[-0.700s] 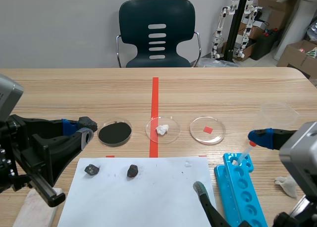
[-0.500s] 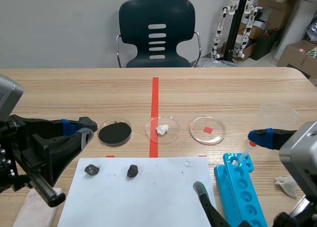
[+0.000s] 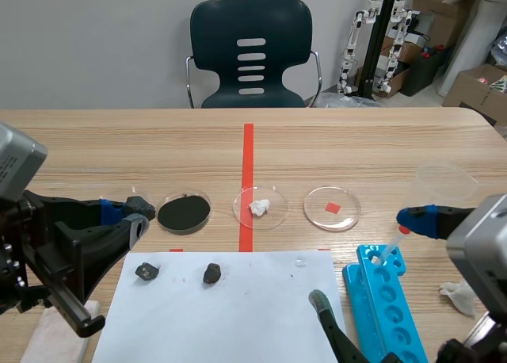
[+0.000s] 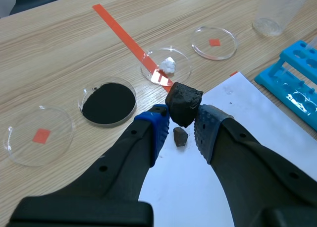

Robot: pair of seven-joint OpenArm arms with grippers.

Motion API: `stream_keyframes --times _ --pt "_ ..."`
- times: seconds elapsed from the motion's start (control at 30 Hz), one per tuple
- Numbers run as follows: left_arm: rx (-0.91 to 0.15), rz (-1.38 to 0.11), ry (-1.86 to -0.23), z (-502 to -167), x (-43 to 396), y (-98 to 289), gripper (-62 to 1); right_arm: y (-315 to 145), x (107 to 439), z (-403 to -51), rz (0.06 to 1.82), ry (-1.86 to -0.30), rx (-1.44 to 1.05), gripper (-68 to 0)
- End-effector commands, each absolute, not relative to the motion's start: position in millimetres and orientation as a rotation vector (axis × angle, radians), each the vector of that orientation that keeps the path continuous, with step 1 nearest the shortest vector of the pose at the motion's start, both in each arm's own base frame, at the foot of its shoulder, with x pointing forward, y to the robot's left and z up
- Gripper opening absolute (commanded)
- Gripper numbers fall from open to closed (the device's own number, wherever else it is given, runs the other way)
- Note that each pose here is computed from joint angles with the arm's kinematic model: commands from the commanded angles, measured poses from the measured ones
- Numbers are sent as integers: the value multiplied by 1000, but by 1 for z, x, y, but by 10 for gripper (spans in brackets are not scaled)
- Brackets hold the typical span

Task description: Put the right mineral back

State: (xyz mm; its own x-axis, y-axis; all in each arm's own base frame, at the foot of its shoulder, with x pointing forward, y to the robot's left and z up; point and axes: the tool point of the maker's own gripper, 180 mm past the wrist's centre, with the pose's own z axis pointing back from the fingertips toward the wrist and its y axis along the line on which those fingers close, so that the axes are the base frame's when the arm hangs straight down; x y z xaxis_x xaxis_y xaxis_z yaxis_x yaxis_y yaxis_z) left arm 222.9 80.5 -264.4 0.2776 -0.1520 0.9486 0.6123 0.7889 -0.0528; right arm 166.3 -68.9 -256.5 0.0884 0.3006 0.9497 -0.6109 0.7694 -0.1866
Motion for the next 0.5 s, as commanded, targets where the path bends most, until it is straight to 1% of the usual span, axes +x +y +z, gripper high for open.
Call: stream_keyframes --times 0.0,0.07,0.13,0.23,0.33,0.47 --pt "-483 -565 -1211 -255 223 77 -493 -70 170 -249 698 -1347 285 4" --pt "-517 -607 -1190 -255 218 73 -493 -70 170 -249 698 -1347 285 4" --pt "-570 -619 -1184 -251 215 69 -493 -70 170 -249 698 -1347 285 4" --pt "-612 -632 -1174 -246 216 65 -493 -70 170 -249 698 -1347 285 4" --pt "-635 -664 -1150 -247 218 55 -493 -70 170 -249 698 -1347 285 4" --pt "-639 -715 -1111 -251 221 40 -493 -70 170 -249 698 -1347 285 4"
